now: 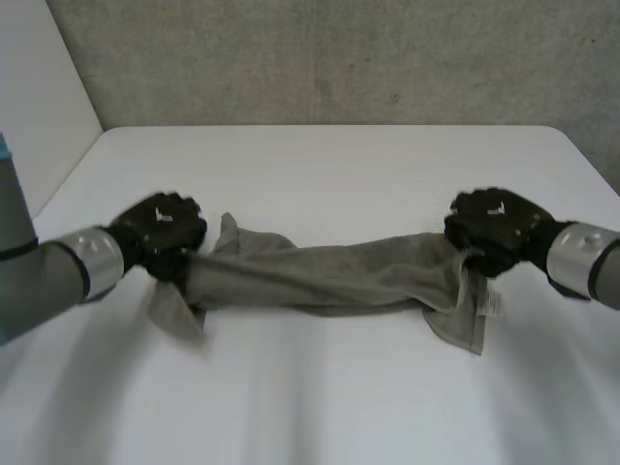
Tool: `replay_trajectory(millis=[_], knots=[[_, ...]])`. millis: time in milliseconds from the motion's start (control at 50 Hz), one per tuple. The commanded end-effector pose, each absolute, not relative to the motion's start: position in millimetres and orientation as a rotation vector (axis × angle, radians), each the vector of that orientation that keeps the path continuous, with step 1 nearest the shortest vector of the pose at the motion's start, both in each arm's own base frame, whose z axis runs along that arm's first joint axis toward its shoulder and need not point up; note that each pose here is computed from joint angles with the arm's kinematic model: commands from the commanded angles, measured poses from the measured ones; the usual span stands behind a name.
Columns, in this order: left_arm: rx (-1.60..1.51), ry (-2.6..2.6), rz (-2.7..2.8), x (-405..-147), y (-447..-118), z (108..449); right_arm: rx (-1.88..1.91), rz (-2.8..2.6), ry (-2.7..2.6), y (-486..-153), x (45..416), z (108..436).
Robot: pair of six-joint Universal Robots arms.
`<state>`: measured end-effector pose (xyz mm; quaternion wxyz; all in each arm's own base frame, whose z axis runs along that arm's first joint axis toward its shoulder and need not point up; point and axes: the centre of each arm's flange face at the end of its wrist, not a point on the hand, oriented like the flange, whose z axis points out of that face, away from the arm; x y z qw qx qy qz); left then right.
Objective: Fold the towel.
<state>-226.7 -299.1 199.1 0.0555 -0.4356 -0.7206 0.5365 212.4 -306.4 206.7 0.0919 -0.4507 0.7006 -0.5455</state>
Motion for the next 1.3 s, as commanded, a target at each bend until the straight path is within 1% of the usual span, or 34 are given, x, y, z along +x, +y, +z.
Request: replay_trajectory(millis=[20, 40, 60, 80, 100, 120, 140, 160, 180, 200, 220, 280, 320, 340, 360, 420, 440, 460, 480, 500, 520, 540, 560, 580, 600, 620, 640, 660, 680, 720, 820, 960, 1080, 1300], knots=[[-1.071, -1.917, 2.365, -239, -386, 268, -1.312, -2.117, 1.772, -358, 246, 257], [-1.070, -1.916, 2.367, -239, -386, 268, -1.209, -2.284, 1.665, -368, 253, 287], [-0.921, -1.764, 2.544, -241, -394, 300, -1.069, -2.443, 1.533, -374, 254, 323], [-0.776, -1.573, 2.675, -245, -392, 336, -1.067, -2.444, 1.532, -374, 254, 323], [-0.774, -1.571, 2.676, -245, -392, 336, -0.899, -2.582, 1.367, -374, 250, 366], [-0.667, -1.366, 2.750, -248, -381, 374, -0.745, -2.668, 1.185, -364, 245, 407], [-0.578, -1.146, 2.806, -246, -363, 416, -0.744, -2.669, 1.183, -364, 245, 407], [-0.578, -1.144, 2.806, -246, -363, 417, -0.625, -2.702, 1.025, -352, 238, 441], [-0.538, -1.019, 2.823, -241, -349, 442, -0.624, -2.702, 1.023, -352, 238, 442], [-0.537, -1.018, 2.823, -241, -349, 443, -0.552, -2.681, 0.954, -346, 233, 458], [-0.520, -0.950, 2.800, -238, -338, 457, -0.519, -2.628, 0.969, -350, 228, 458], [-0.542, -0.935, 2.711, -240, -335, 457, -0.561, -2.552, 1.030, -352, 231, 446], [-0.582, -0.957, 2.664, -242, -335, 450, -0.608, -2.503, 1.074, -352, 234, 436], [-0.632, -1.013, 2.612, -245, -337, 436, -0.650, -2.450, 1.135, -354, 234, 421], [-0.676, -1.063, 2.568, -245, -340, 421, -0.650, -2.449, 1.136, -354, 234, 421], [-0.711, -1.129, 2.519, -244, -344, 403, -0.722, -2.335, 1.221, -353, 239, 393], [-0.734, -1.212, 2.467, -240, -351, 380, -0.754, -2.281, 1.254, -352, 241, 380], [-0.755, -1.292, 2.408, -237, -356, 355, -0.755, -2.281, 1.255, -352, 241, 380], [-0.755, -1.293, 2.407, -237, -357, 355, -0.779, -2.227, 1.290, -350, 243, 365], [-0.769, -1.379, 2.344, -233, -361, 329, -0.805, -2.171, 1.324, -347, 244, 351], [-0.780, -1.455, 2.287, -230, -364, 305, -0.805, -2.170, 1.325, -347, 244, 351], [-0.780, -1.455, 2.287, -230, -364, 305, -0.831, -2.118, 1.363, -345, 242, 335], [-0.793, -1.525, 2.238, -226, -363, 283, -0.859, -2.066, 1.401, -345, 239, 319], [-0.815, -1.589, 2.193, -223, -362, 263, -0.859, -2.066, 1.401, -345, 239, 319], [-0.815, -1.590, 2.192, -223, -362, 263, -0.890, -2.009, 1.435, -343, 236, 302], [-0.850, -1.655, 2.152, -220, -358, 242, -0.890, -2.008, 1.435, -343, 236, 302], [-0.850, -1.656, 2.151, -220, -358, 242, -0.922, -1.939, 1.467, -338, 238, 283], [-0.893, -1.712, 2.123, -217, -355, 223, -0.956, -1.884, 1.491, -334, 239, 265], [-0.942, -1.766, 2.096, -214, -351, 206, -0.956, -1.883, 1.492, -334, 239, 264], [-0.995, -1.812, 2.074, -212, -346, 192, -1.010, -1.823, 1.553, -328, 239, 231], [-1.156, -1.900, 1.986, -214, -328, 160, -1.069, -1.795, 1.634, -321, 236, 208], [-1.194, -1.972, 1.883, -216, -317, 148, -1.054, -1.765, 1.767, -317, 228, 208], [-1.207, -1.970, 1.836, -224, -306, 148, -0.990, -1.886, 1.797, -320, 216, 238], [-1.200, -2.010, 1.801, -232, -296, 138, -0.738, -1.909, 1.846, -340, 191, 256]])
